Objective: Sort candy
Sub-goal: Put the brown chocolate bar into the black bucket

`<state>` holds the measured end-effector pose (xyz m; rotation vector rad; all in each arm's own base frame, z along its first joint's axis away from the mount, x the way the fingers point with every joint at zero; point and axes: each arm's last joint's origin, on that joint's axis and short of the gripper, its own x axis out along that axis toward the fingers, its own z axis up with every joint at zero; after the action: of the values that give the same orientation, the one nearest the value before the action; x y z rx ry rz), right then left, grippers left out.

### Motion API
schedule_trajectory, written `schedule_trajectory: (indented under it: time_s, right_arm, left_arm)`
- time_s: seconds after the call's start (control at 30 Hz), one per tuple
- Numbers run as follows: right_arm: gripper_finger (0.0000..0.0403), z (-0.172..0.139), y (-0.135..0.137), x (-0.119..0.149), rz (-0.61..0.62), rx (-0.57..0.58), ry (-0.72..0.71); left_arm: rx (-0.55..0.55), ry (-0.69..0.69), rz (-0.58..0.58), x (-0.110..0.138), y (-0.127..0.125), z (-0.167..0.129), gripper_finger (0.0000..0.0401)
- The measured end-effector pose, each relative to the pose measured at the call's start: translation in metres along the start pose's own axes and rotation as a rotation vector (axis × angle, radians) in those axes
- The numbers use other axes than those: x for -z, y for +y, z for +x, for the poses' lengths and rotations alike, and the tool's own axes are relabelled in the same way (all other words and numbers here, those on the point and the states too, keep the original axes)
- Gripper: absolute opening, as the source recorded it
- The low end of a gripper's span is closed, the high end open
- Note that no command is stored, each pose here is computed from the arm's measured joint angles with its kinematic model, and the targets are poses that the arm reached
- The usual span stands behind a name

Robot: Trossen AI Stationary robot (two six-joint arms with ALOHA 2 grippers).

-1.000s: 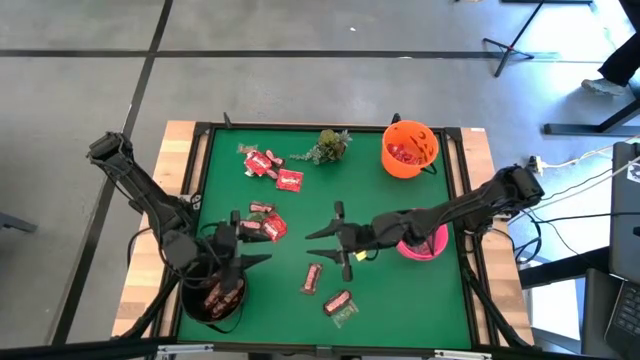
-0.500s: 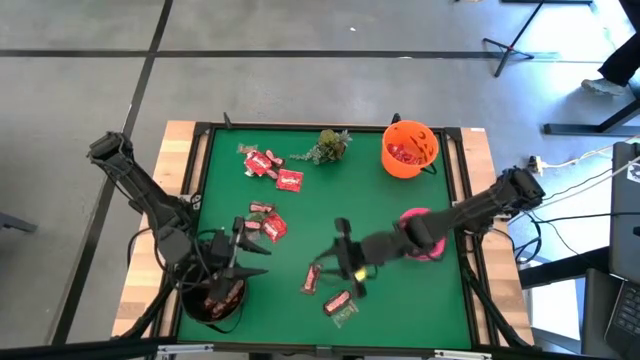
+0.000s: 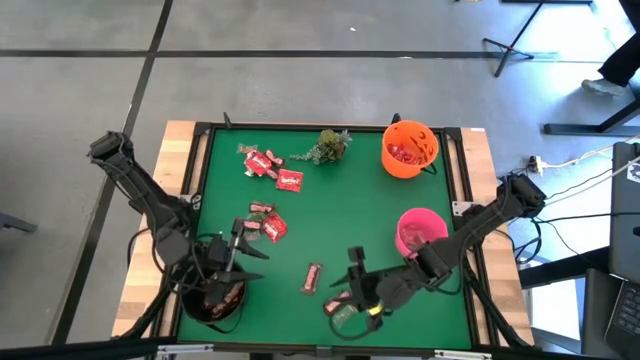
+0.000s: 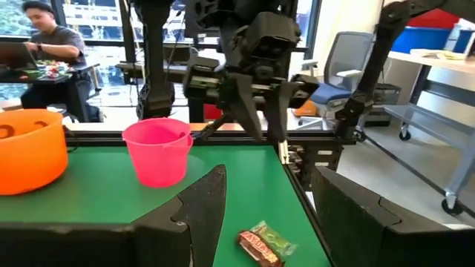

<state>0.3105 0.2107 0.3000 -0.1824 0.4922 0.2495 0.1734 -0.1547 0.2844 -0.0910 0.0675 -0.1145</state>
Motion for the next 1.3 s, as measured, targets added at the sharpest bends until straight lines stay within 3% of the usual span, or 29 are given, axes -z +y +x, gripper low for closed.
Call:
schedule_trajectory:
  time_s: [0.23, 0.63, 0.83, 1.17, 1.3]
  right_arm:
    - [0.0143, -0.001, 0.003, 0.001, 0.060, -0.012, 0.008]
    - [0.0143, 0.014, 0.011, 0.017, 0.040, -0.065, 0.106]
    - [0.0143, 0.026, 0.015, 0.026, 0.050, -0.073, 0.151]
    - [0.0143, 0.029, 0.018, 0.029, 0.048, -0.073, 0.158]
    - [0.0143, 0.028, 0.020, 0.029, 0.052, -0.105, 0.167]
  left_arm:
    - [-0.044, -0.005, -0.003, -0.001, 0.009, 0.006, 0.0188]
    - [0.049, 0.018, 0.004, 0.000, 0.007, 0.007, 0.0188]
    - [0.128, 0.018, 0.035, -0.002, -0.005, -0.008, 0.0188]
    - [0.038, -0.023, 0.012, -0.009, -0.003, -0.018, 0.0188]
    - [0.055, -0.021, -0.005, -0.009, -0.004, -0.019, 0.0188]
